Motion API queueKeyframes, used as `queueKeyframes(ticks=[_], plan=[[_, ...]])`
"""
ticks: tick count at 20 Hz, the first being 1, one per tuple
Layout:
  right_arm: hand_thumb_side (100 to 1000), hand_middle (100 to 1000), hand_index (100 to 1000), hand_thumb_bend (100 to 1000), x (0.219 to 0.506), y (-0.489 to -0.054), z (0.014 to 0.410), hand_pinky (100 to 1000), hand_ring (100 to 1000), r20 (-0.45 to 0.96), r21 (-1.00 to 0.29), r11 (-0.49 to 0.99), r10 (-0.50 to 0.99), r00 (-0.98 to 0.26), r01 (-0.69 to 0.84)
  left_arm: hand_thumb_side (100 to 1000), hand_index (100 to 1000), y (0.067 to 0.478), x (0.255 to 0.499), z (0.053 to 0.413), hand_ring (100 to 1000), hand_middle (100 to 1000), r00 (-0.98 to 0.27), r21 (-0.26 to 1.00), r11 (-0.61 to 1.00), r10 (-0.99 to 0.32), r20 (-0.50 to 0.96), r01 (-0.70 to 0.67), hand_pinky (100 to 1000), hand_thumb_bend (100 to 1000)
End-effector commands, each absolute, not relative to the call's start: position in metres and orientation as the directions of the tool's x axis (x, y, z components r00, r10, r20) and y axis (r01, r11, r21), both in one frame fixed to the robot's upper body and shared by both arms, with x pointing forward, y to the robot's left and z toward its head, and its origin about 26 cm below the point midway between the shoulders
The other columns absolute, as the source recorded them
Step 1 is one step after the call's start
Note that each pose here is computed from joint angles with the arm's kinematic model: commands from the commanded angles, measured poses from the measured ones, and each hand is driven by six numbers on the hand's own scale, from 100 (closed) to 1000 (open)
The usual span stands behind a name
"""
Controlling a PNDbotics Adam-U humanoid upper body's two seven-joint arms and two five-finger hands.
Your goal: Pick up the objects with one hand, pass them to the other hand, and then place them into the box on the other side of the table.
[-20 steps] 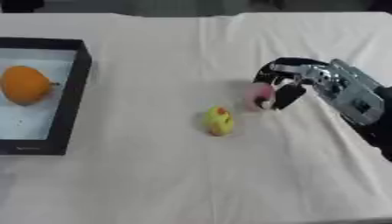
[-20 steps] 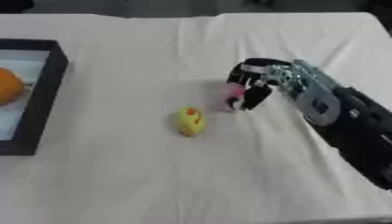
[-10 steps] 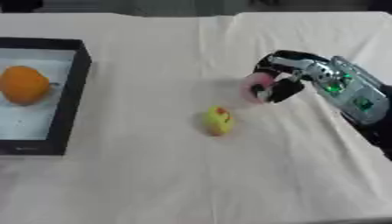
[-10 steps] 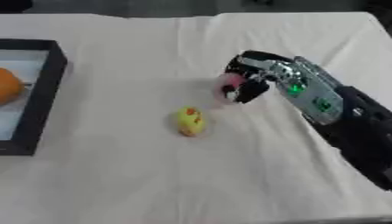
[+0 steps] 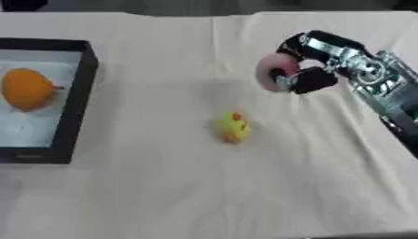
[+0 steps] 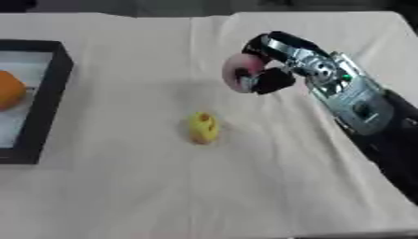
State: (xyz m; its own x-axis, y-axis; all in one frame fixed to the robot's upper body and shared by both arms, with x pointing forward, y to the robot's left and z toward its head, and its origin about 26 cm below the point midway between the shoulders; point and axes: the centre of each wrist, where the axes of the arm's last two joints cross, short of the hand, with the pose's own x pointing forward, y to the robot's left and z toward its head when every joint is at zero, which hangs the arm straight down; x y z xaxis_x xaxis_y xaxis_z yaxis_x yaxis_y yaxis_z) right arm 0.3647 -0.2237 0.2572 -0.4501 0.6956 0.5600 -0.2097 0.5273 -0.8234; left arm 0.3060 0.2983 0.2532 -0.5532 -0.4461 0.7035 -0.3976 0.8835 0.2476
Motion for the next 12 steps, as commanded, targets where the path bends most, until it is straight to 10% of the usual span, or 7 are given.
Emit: queueKeyframes(ticks=[1, 12], plan=[[100, 507, 553, 100, 0.358, -0.216, 0.265, 794, 667, 0.581, -0.796, 0.576, 0.644, -0.498, -0.184, 362, 799, 0.295, 0.299, 0.273, 722, 641, -0.55, 0.381, 0.845, -0.534, 0.642, -0.376, 658, 590], [100, 501, 547, 100, 0.357, -0.175, 0.236, 790, 660, 0.644, -0.722, 0.653, 0.515, -0.566, -0.227, 370, 827, 0.275, 0.299, 0.307, 742, 672, -0.469, 0.74, 0.646, -0.721, 0.51, -0.188, 699, 561]])
